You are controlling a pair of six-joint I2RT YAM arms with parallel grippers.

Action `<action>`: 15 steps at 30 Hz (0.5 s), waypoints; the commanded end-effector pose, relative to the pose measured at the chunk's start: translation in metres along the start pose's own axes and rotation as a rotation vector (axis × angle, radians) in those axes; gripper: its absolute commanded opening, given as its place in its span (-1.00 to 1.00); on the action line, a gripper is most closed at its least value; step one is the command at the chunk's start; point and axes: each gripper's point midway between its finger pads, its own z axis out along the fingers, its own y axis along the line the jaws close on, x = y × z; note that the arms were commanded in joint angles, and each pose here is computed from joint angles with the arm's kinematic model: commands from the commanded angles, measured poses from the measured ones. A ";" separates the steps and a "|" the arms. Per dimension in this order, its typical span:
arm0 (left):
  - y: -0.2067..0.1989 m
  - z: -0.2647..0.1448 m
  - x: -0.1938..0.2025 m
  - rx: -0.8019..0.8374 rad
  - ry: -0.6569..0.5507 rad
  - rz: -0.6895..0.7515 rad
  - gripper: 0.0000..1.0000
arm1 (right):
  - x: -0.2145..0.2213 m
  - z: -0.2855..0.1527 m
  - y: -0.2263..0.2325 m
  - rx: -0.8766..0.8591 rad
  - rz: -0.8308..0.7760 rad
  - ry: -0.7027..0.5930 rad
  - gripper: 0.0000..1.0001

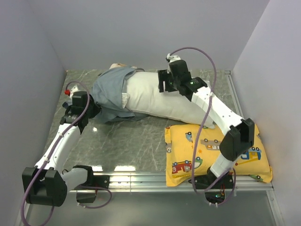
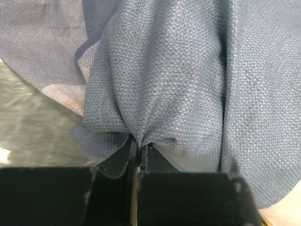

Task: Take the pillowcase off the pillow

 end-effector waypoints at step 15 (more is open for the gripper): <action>-0.032 -0.027 -0.043 0.030 -0.134 0.087 -0.99 | 0.088 -0.027 0.071 0.121 -0.545 -0.198 0.86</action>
